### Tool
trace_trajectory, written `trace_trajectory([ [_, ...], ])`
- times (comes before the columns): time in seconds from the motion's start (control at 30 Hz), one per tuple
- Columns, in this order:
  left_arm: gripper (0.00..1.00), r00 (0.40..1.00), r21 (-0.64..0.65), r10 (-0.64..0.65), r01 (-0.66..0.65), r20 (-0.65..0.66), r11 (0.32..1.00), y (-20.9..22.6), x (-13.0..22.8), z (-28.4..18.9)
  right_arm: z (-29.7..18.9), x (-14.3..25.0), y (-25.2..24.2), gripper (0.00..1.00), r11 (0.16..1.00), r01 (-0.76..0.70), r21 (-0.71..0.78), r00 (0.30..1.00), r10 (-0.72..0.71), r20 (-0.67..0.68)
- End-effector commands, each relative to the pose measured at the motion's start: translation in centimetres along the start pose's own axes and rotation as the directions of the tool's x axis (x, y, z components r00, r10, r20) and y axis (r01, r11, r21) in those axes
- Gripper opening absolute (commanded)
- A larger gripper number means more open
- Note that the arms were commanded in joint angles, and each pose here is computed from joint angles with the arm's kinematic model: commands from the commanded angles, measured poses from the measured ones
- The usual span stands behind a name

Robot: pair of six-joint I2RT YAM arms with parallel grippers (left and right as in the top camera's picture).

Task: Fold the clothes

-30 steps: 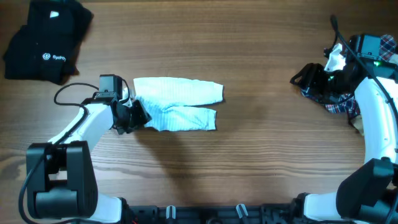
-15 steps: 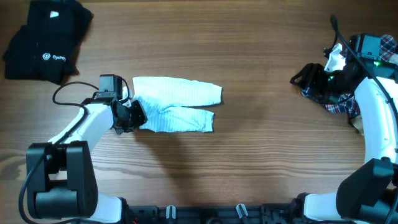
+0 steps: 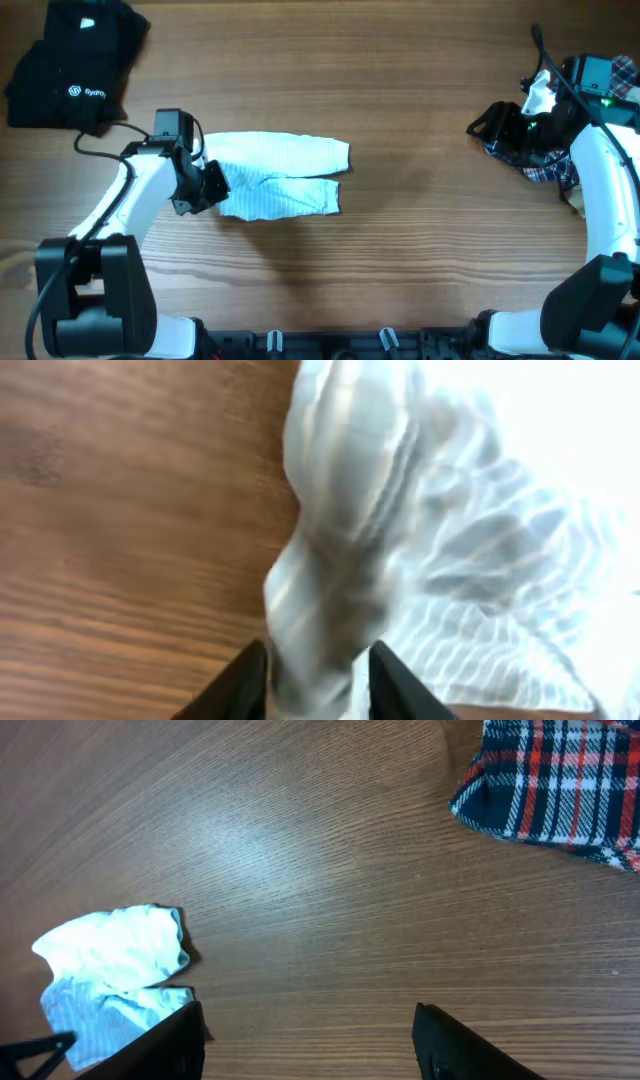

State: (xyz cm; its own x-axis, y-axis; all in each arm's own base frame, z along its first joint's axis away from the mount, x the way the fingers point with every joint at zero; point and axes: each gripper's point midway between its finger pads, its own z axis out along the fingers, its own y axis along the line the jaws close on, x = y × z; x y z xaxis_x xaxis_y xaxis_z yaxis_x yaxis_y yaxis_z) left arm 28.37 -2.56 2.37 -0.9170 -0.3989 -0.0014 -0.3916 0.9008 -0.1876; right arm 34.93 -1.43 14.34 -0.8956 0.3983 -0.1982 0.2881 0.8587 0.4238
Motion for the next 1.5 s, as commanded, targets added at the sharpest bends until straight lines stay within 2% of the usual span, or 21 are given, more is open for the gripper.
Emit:
trace_trajectory([
  [0.0,0.35,1.0,-0.03,0.012,-0.013,-0.003,0.999,0.5,0.3,-0.8,-1.3,-0.7,1.0,0.67,0.999,0.035,-0.024,0.999,-0.034,0.041],
  [0.07,0.35,1.0,-0.043,0.008,-0.009,-0.025,0.999,0.8,0.8,-0.9,-1.3,-0.7,1.1,0.67,0.999,0.036,-0.024,0.998,-0.035,0.043],
  [0.13,0.41,1.0,-0.06,0.006,-0.008,-0.028,0.998,1.2,0.9,-0.9,-1.3,-0.7,1.1,0.67,0.999,0.035,-0.024,0.999,-0.034,0.042],
  [0.2,0.57,1.0,-0.099,0.011,-0.01,0.008,0.995,1.7,0.2,-0.9,-1.3,-0.7,1.1,0.66,0.999,0.036,-0.024,0.998,-0.035,0.043],
  [0.33,0.62,0.994,-0.102,0.021,-0.01,0.103,0.995,1.5,-2.1,-1.0,-1.3,-0.6,1.0,0.67,0.999,0.044,-0.024,0.998,-0.043,0.04],
  [0.47,0.63,0.992,-0.067,0.017,-0.008,0.127,0.998,0.8,-2.7,-1.0,-1.3,-0.5,1.0,0.67,0.998,0.057,-0.022,0.998,-0.056,0.037],
  [0.73,0.61,0.998,0.062,0.015,-0.018,0.056,0.998,-1.1,-1.7,1.1,-1.3,-0.6,1.0,0.67,0.998,0.058,-0.023,0.998,-0.057,0.039],
  [0.97,0.6,1.0,0.054,-0.011,0.01,0.026,0.998,-0.6,-0.7,2.1,-1.3,-0.6,1.1,0.67,0.998,0.058,-0.023,0.997,-0.057,0.042],
  [1.03,0.59,0.999,0.056,-0.01,0.009,0.03,0.998,-0.6,-0.8,2.1,-1.3,-0.6,1.0,0.67,0.998,0.058,-0.023,0.998,-0.057,0.041],
  [1.17,0.41,1.0,0.053,-0.012,0.011,0.02,0.999,-0.5,-0.6,2.1,-1.3,-0.6,1.0,0.66,0.998,0.057,-0.023,0.998,-0.056,0.041],
  [1.23,0.28,1.0,0.053,-0.015,0.014,0.004,0.999,-0.5,-0.2,2.1,-1.3,-0.6,1.1,0.66,0.998,0.057,-0.023,0.998,-0.056,0.041],
  [1.3,0.19,1.0,0.047,-0.017,0.018,-0.01,0.999,-0.3,0.1,2.1,-1.3,-0.6,1.1,0.66,0.998,0.057,-0.023,0.998,-0.056,0.041],
  [1.47,0.17,0.999,0.033,-0.023,0.025,-0.04,0.999,0.0,0.8,2.1,-1.3,-0.6,1.1,0.66,0.998,0.058,-0.023,0.998,-0.057,0.042],
])
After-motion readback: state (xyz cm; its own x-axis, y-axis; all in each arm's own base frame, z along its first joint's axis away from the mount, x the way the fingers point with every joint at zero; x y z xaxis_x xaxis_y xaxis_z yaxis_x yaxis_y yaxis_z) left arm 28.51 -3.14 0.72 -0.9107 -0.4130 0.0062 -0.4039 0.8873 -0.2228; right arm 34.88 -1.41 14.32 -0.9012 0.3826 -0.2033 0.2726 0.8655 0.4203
